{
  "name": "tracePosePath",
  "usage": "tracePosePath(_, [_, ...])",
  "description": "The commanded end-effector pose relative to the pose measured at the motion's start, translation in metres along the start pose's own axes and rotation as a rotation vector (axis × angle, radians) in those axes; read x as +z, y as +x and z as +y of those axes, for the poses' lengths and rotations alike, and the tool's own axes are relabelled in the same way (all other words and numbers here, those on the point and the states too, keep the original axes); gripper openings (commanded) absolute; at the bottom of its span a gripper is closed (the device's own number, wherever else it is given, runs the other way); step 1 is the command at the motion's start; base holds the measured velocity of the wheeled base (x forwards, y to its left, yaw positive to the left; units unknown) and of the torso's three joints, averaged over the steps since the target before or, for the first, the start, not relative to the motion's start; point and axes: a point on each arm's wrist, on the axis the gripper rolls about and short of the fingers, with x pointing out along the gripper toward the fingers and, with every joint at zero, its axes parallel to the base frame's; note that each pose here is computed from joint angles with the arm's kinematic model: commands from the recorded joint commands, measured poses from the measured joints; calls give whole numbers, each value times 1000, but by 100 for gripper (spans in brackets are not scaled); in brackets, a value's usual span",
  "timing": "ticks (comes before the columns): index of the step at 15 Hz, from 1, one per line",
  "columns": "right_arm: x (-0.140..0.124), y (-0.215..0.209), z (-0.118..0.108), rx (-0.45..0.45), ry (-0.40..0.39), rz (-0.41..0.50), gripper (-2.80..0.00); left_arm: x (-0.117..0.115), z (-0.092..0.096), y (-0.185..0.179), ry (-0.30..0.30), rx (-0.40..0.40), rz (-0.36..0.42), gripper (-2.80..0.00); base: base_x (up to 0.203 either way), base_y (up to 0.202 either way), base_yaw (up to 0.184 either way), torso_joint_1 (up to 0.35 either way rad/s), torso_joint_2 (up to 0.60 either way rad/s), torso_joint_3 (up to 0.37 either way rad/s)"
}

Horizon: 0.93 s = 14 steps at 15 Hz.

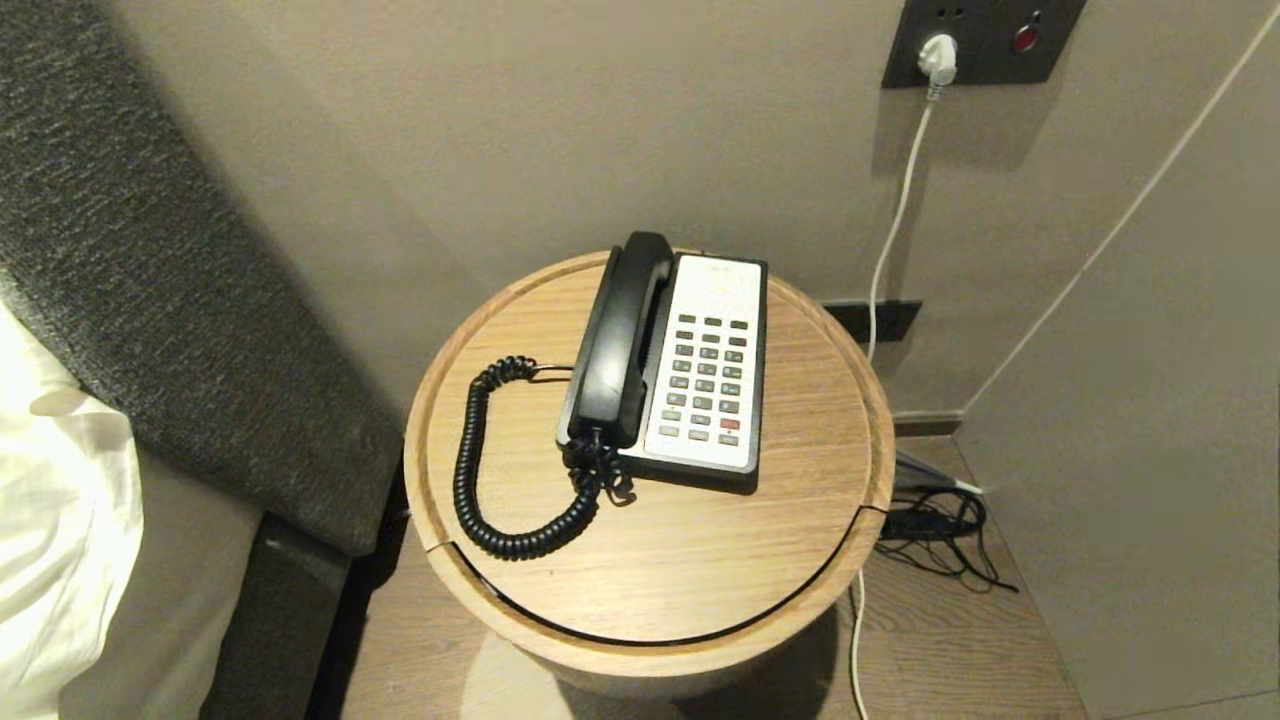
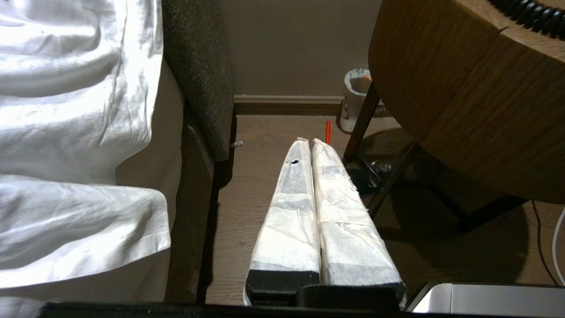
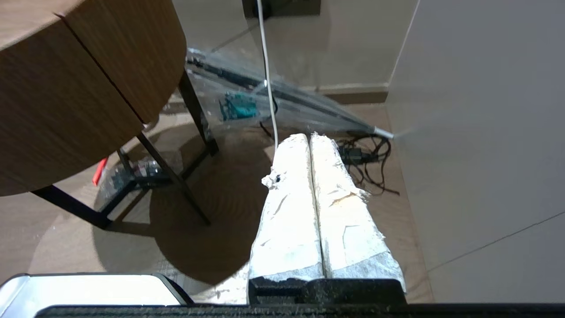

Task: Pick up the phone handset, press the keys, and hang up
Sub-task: Pick up the desk phone handset

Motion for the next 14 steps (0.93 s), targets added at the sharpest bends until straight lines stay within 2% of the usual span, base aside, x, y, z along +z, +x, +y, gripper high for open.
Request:
tracePosePath(1, [0,0,0,0,-1,1,-280,-1,0,0,13,-1,3,-280,0,0,0,3,7,-95])
tracePosePath(13, [0,0,0,0,-1,1,-280,-1,0,0,-1,-2,3,-280,0,0,0,0,0,-6])
tracePosePath(14, [0,0,0,0,-1,0,-280,0,0,0,19,-1,1,-280,0,0,0,0,0,0])
